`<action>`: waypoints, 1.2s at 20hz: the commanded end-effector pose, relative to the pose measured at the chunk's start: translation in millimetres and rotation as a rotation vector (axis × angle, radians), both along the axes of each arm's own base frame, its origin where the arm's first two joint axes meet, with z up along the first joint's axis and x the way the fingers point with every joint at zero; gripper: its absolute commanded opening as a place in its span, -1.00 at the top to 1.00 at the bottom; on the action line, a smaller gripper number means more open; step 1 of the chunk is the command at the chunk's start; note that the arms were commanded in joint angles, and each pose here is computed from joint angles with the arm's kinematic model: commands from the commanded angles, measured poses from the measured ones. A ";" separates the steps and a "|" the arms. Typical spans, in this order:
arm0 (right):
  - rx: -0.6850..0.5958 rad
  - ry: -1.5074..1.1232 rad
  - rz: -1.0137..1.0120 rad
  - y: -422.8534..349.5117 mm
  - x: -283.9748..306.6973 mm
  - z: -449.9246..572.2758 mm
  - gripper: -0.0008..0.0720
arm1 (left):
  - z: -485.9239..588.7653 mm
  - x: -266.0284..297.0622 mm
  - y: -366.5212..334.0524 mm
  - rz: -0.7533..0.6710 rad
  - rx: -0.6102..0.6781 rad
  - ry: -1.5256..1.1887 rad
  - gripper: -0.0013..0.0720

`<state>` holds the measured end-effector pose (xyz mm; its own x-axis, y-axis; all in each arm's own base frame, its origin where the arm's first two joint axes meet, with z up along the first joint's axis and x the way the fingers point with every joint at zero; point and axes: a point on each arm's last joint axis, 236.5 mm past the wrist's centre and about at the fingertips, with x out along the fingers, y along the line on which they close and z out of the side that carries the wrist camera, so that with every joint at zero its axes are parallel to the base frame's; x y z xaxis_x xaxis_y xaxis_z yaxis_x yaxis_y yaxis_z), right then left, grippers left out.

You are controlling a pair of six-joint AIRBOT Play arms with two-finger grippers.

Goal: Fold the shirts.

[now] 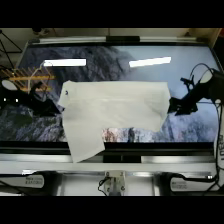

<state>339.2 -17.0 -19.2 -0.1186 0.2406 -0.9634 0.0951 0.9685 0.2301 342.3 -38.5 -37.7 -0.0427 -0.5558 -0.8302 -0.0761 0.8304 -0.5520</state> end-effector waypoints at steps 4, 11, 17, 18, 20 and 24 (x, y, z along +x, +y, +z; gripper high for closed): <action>0.034 0.029 -0.011 11.6 -41.5 -10.5 -0.40 | -45.3 -72.0 -28.9 0.078 -0.070 0.006 -0.19; 0.031 -0.019 -0.050 12.0 -28.3 -12.6 -0.41 | -69.1 -86.0 -34.6 0.118 -0.072 0.022 -0.19; 0.030 -0.022 -0.053 11.7 -27.5 -12.8 -0.41 | -71.9 -81.6 -38.8 0.114 -0.066 -0.004 -0.17; 0.031 -0.015 -0.064 12.4 -29.0 -14.5 -0.41 | -72.2 -81.4 -43.0 0.102 -0.064 -0.008 -0.06; 0.039 0.038 -0.072 16.1 -44.7 -28.3 -0.41 | -72.1 -83.8 -50.4 0.067 -0.064 -0.011 0.88; 0.142 0.050 -0.149 45.0 -59.8 -67.0 -0.86 | -70.4 -87.0 -53.2 0.043 -0.073 -0.009 0.88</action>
<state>281.9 10.3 -66.1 -0.1551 0.3285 -0.9317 0.2028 0.9336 0.2954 258.0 -86.9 -110.3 0.0035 -0.6058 -0.7956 -0.1206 0.7896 -0.6017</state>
